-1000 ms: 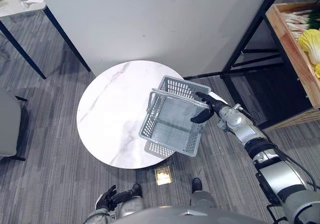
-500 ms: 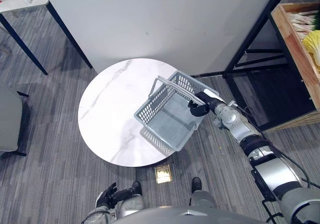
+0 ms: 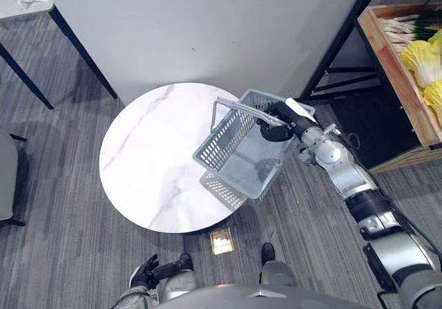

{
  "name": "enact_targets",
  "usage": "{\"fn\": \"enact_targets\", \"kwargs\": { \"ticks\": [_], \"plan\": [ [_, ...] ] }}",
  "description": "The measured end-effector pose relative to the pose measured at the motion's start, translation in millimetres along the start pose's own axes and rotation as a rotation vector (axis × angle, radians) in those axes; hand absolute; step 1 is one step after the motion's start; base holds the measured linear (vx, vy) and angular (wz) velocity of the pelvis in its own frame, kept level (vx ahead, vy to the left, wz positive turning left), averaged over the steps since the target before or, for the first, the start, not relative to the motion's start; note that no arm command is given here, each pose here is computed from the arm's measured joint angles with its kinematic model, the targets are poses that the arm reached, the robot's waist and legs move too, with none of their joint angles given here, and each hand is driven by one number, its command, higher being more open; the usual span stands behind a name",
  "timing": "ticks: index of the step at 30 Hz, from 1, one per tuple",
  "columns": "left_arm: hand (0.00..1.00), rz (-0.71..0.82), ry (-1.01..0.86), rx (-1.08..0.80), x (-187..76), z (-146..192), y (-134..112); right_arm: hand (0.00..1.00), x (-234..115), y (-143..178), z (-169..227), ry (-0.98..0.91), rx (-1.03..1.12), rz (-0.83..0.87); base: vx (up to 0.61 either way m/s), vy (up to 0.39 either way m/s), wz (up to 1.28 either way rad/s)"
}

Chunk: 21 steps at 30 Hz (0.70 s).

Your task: Pick vegetable in the basket

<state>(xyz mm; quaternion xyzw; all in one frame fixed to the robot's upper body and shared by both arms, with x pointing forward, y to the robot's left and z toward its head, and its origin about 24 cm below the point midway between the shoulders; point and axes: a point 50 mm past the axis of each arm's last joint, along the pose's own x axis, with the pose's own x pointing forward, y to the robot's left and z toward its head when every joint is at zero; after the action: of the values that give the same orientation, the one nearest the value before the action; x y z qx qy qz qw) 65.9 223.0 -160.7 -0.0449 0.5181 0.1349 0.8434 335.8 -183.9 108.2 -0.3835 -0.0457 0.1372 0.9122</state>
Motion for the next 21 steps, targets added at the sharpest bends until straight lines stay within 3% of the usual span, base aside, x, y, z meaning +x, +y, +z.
{"fn": "enact_targets", "kwargs": {
  "ticks": [4,8,21],
  "plan": [
    [1.00,0.022,0.018,-0.005,-1.1,-3.5,5.5,0.00,-19.7,-10.9,16.6,-0.107,0.082,-0.080,-0.04,-0.009,-0.26],
    [1.00,0.028,0.039,0.015,-1.7,-7.2,7.9,0.00,-42.5,-19.1,9.0,-0.113,0.149,-0.169,-0.03,-0.023,-0.06],
    [1.00,0.047,0.083,0.042,-3.4,-17.5,9.0,0.00,-107.3,13.9,-44.0,0.120,0.271,-0.209,-0.01,-0.004,-0.05]
  ]
}}
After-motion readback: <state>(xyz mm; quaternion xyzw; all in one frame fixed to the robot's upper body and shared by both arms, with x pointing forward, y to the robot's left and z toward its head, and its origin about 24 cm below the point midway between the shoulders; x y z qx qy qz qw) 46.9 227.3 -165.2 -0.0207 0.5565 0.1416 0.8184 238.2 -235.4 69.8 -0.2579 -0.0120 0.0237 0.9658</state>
